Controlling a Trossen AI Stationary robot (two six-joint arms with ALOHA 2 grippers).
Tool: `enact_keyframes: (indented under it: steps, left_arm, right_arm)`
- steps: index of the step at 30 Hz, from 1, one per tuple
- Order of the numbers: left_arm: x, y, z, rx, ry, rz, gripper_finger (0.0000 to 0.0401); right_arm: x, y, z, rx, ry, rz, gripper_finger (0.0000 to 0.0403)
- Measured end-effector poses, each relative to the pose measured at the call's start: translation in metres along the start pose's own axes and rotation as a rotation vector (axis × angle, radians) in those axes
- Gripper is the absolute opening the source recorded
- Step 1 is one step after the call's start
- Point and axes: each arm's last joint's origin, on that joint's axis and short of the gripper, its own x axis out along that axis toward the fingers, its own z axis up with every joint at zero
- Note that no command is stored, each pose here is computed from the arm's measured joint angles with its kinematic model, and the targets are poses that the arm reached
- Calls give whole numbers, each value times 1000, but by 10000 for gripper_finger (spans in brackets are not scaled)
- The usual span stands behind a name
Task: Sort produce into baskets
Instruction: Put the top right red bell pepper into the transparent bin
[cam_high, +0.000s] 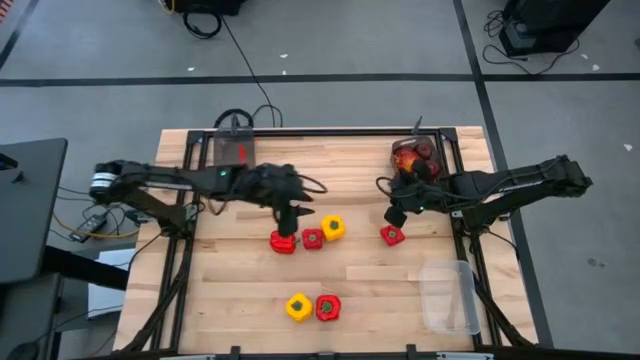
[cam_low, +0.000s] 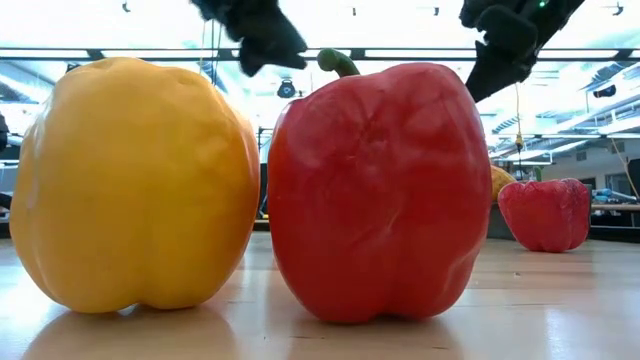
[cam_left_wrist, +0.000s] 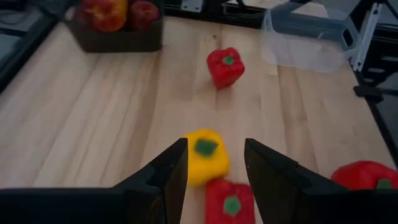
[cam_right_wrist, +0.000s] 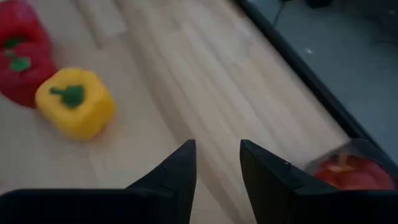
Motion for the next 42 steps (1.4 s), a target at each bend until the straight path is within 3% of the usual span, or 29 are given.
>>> enact_keyframes:
  steps: [9,13,16,21,32,42]
  left_arm:
    - [-16,0,-48,-64,-25,2,163]
    - [-13,1,-73,-70,1,10,163]
    - [-11,2,-89,-83,-41,8,163]
    - [-8,6,-111,-105,-91,5,163]
    - [-2,10,-137,-147,-119,-4,163]
    - [-2,10,-136,-136,-124,-7,163]
  right_arm:
    - [36,26,-10,-43,264,58,175]
    - [32,26,-11,6,495,-11,185]
    - [21,29,-8,14,584,-31,180]
    - [14,39,-7,24,646,103,164]
    - [21,61,-19,18,624,167,158]
    - [38,76,-32,-91,665,81,157]
